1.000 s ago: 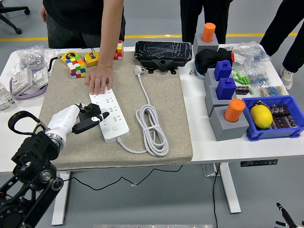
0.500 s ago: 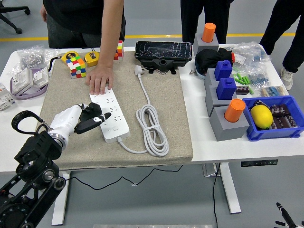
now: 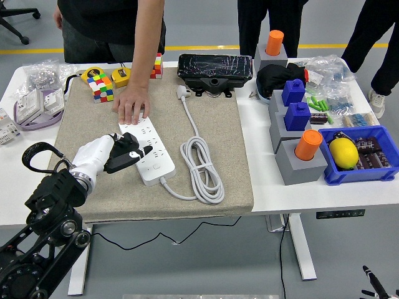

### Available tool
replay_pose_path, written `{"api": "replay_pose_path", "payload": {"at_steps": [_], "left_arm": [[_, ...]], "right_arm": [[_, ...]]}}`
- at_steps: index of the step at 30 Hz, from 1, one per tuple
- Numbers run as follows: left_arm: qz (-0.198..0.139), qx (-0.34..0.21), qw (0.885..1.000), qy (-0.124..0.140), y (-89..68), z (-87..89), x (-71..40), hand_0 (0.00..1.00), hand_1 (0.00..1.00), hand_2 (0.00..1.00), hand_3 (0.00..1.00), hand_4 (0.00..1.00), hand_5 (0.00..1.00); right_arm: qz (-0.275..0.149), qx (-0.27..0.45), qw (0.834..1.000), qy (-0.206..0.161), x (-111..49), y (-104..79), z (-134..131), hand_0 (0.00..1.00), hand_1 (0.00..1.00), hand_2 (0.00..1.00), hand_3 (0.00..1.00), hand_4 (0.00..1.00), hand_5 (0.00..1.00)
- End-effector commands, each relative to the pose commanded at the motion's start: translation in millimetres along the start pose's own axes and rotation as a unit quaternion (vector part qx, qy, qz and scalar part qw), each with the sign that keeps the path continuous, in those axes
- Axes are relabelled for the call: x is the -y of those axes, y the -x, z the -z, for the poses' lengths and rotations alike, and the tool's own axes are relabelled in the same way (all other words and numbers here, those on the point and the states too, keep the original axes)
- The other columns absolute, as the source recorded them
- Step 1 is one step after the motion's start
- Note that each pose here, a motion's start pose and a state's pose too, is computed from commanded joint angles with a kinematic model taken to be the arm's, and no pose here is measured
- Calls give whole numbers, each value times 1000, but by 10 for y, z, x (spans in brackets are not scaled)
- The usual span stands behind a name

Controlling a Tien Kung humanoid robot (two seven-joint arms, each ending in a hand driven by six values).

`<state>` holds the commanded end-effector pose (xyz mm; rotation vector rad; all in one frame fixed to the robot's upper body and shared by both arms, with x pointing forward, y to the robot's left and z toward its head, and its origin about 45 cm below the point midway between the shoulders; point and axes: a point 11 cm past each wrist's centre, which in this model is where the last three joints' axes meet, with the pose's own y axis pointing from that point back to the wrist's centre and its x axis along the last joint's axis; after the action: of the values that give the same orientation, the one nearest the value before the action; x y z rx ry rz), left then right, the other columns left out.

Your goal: Pick up the plug,place it near the board,insert it into the board,press the button

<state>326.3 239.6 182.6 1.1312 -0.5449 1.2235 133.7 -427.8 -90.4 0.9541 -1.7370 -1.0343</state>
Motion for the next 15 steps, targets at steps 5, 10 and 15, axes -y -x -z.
{"api": "replay_pose_path", "payload": {"at_steps": [5,10,15], "left_arm": [[0,4,1000,2,0,-7,1,848,825,809,799,998,998],[7,8,1000,5,35,-30,-6,851,826,810,800,998,998],[13,15,1000,10,62,-56,-4,851,826,810,800,998,998]], "right_arm": [[0,0,1000,1,1,-2,-8,779,729,712,733,998,943],[0,-1,1000,1,1,1,-17,780,730,712,733,998,943],[0,-2,1000,1,1,1,-10,780,730,712,733,998,943]]}}
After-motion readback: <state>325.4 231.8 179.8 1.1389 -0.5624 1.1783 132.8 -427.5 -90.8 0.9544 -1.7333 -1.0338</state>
